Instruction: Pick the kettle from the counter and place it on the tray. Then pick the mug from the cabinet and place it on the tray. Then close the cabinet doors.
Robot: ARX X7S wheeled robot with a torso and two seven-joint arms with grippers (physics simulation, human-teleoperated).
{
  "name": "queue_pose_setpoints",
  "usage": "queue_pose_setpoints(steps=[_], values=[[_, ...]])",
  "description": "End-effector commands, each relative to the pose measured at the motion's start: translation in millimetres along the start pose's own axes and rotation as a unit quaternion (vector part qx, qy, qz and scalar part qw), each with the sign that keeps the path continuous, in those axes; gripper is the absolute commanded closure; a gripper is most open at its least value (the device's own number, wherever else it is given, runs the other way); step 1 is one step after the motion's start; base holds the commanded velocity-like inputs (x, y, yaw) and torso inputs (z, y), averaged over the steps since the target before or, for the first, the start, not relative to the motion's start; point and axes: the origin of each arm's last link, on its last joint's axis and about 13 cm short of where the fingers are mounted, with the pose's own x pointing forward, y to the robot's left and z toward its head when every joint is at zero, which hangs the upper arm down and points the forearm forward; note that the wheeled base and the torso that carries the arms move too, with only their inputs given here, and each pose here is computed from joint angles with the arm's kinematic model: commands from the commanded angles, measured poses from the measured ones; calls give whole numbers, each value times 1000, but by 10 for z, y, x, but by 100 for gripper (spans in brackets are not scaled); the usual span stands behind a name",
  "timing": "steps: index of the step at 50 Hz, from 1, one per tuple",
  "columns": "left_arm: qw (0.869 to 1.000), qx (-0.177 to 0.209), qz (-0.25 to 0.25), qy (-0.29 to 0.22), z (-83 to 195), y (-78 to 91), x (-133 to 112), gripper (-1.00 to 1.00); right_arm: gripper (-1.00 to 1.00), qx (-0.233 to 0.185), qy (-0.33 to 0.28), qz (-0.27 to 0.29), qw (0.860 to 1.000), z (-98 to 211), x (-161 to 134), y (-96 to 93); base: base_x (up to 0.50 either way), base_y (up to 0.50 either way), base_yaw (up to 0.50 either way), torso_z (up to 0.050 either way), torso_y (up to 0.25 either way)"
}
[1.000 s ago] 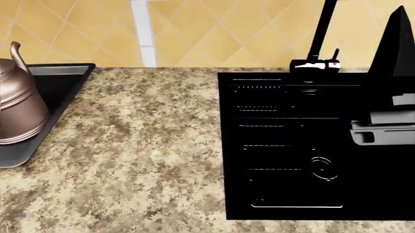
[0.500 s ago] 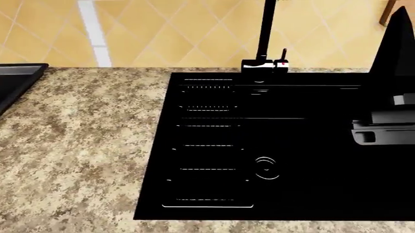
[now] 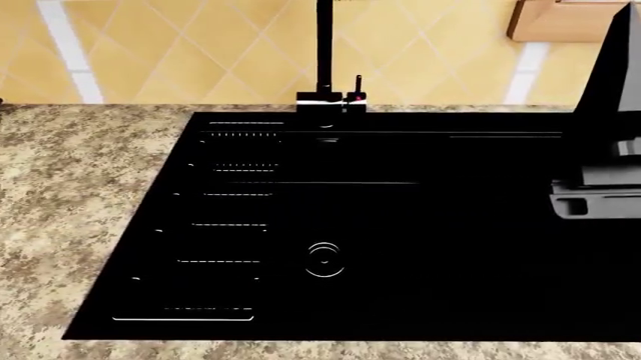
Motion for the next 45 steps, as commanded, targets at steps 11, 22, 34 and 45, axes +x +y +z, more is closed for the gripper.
queue_pose_setpoints(steps=[11, 22, 34, 45], values=[[1000, -1, 11, 0, -29, 51, -11, -100, -100, -92, 24, -117, 988, 266, 188, -171, 0, -45, 0, 0, 0], [1000, -1, 9, 0, -26, 62, -25, -100, -100, -131, 31, -205, 970, 698, 533, -429, 0, 0, 0, 0, 0], [1000, -2, 13, 0, -19, 86, -39, -100, -100, -129, -47, -185, 973, 1207, 826, -439, 0, 0, 0, 0, 0], [1000, -4, 8, -8, 71, 78, -80, -100, -100, -107, -100, -122, 982, 1627, 1005, -298, 0, 0, 0, 0, 0]])
